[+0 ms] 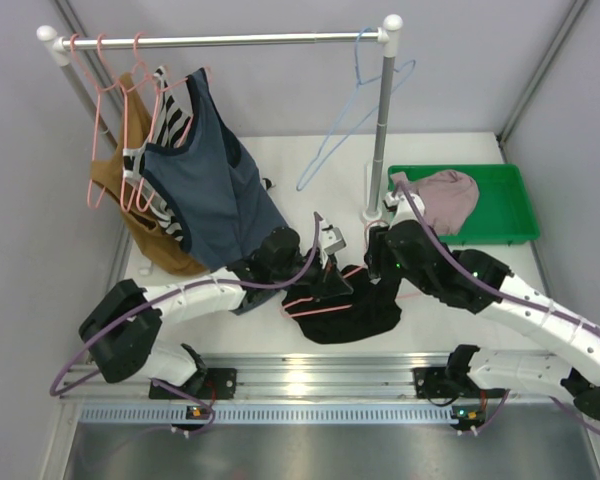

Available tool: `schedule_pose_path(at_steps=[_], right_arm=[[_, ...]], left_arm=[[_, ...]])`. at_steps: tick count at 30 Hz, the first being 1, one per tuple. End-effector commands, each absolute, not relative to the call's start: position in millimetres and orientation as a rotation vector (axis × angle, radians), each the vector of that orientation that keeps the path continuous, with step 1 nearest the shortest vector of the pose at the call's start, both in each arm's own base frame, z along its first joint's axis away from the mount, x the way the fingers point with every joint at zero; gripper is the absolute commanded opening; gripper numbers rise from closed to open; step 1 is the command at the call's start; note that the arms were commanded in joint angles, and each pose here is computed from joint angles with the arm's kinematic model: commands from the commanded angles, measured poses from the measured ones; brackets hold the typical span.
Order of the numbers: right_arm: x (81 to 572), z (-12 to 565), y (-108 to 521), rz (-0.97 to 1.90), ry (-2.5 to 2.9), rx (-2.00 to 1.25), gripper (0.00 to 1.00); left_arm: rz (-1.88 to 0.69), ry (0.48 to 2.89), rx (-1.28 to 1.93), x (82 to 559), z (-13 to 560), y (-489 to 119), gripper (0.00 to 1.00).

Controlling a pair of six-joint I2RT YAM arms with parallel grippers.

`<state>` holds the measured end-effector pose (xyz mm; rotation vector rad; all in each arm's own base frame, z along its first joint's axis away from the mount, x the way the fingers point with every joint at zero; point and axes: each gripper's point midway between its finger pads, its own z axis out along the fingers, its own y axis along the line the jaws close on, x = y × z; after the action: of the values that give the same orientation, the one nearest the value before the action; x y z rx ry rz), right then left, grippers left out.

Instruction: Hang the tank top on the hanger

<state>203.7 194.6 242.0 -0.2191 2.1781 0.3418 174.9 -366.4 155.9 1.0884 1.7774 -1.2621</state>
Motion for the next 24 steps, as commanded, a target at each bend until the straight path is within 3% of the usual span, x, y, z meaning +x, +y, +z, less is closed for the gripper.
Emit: schedule_pose_path(at_steps=[1, 8, 14, 16, 20, 24], right_arm=[[213, 248, 216, 0.401, 2.116, -0.252, 0.50], [226, 222, 219, 0.282, 2.157, -0.247, 0.44], [228, 214, 215, 0.259, 2.151, -0.224, 0.24], [229, 208, 212, 0.236, 2.157, -0.207, 0.09], [229, 202, 207, 0.211, 2.156, -0.196, 0.00], [228, 196, 205, 0.198, 2.153, -0.198, 0.00]], left_arm=[[-1.296, 1.631, 1.111, 177, 190, -382, 0.00], [-1.289, 1.633, 1.127, 176, 189, -385, 0.00], [-1.287, 1.651, 1.128, 175, 184, -386, 0.00], [-1.286, 1.669, 1.125, 175, 182, -387, 0.00], [-1.273, 1.728, 1.085, 180, 176, -387, 0.00], [-1.229, 1.791, 0.984, 191, 175, -384, 0.20]])
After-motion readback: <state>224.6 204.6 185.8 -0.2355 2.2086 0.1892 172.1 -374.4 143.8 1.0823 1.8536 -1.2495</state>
